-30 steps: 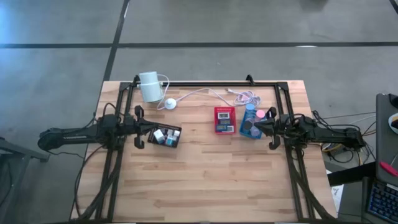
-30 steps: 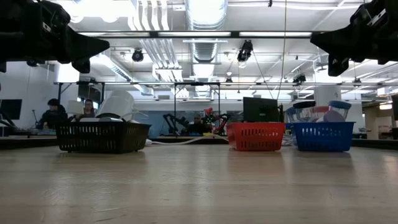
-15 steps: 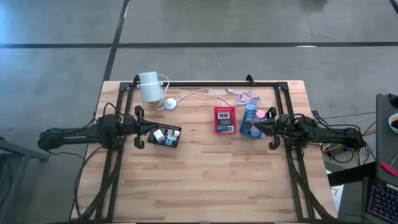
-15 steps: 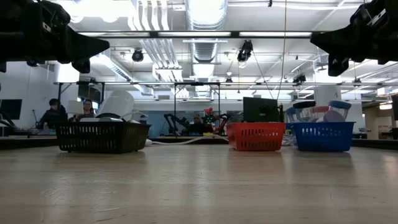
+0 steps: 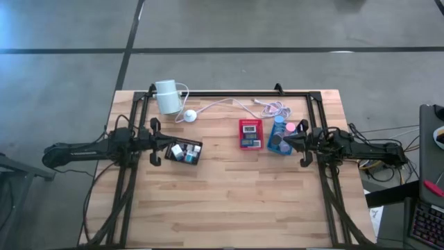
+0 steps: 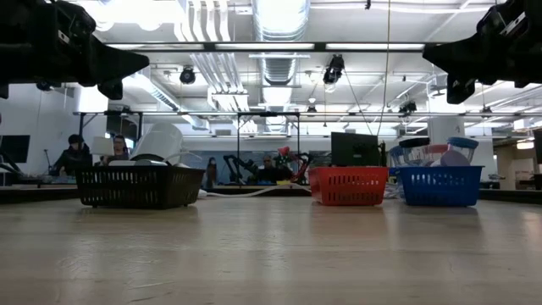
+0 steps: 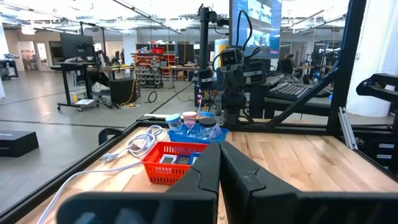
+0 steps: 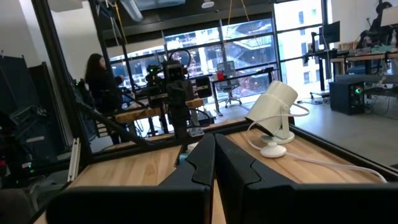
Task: Pick & Place Office items
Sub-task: Return to Home Position
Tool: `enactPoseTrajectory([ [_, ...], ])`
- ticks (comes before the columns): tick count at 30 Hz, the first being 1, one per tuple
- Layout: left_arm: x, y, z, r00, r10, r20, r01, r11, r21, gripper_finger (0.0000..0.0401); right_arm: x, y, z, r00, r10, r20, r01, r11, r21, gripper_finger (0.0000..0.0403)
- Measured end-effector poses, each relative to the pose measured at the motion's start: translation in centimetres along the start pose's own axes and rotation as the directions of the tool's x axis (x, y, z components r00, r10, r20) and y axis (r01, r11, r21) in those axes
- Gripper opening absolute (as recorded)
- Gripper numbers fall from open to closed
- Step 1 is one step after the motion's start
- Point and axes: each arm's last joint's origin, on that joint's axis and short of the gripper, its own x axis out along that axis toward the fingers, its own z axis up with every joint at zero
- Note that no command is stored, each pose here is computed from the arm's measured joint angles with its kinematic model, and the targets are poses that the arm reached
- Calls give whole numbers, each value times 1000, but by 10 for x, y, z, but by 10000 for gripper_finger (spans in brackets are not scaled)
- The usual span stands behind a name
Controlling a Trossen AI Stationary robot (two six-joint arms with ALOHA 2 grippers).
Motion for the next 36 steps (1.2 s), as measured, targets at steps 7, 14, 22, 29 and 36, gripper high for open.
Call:
enactPoseTrajectory([
  [7, 0, 0, 0, 1000, 0, 0, 0, 1000, 0, 14, 0, 0, 0, 1000, 0, 0, 0, 1000, 0, 9],
  [14, 0, 0, 0, 1000, 0, 0, 0, 1000, 0, 12, 0, 0, 0, 1000, 0, 0, 0, 1000, 0, 9],
  [22, 0, 0, 0, 1000, 0, 0, 0, 1000, 0, 13, 0, 0, -1, 1000, -4, -8, 4, 1000, -1, 9],
  [29, 0, 0, 0, 1000, 0, 0, 0, 1000, 0, 14, 1, 0, -1, 1000, -6, -14, 6, 1000, -2, 9],
  [36, 0, 0, 0, 1000, 0, 0, 0, 1000, 0, 12, 1, 0, -1, 1000, -6, -14, 6, 1000, -1, 8],
])
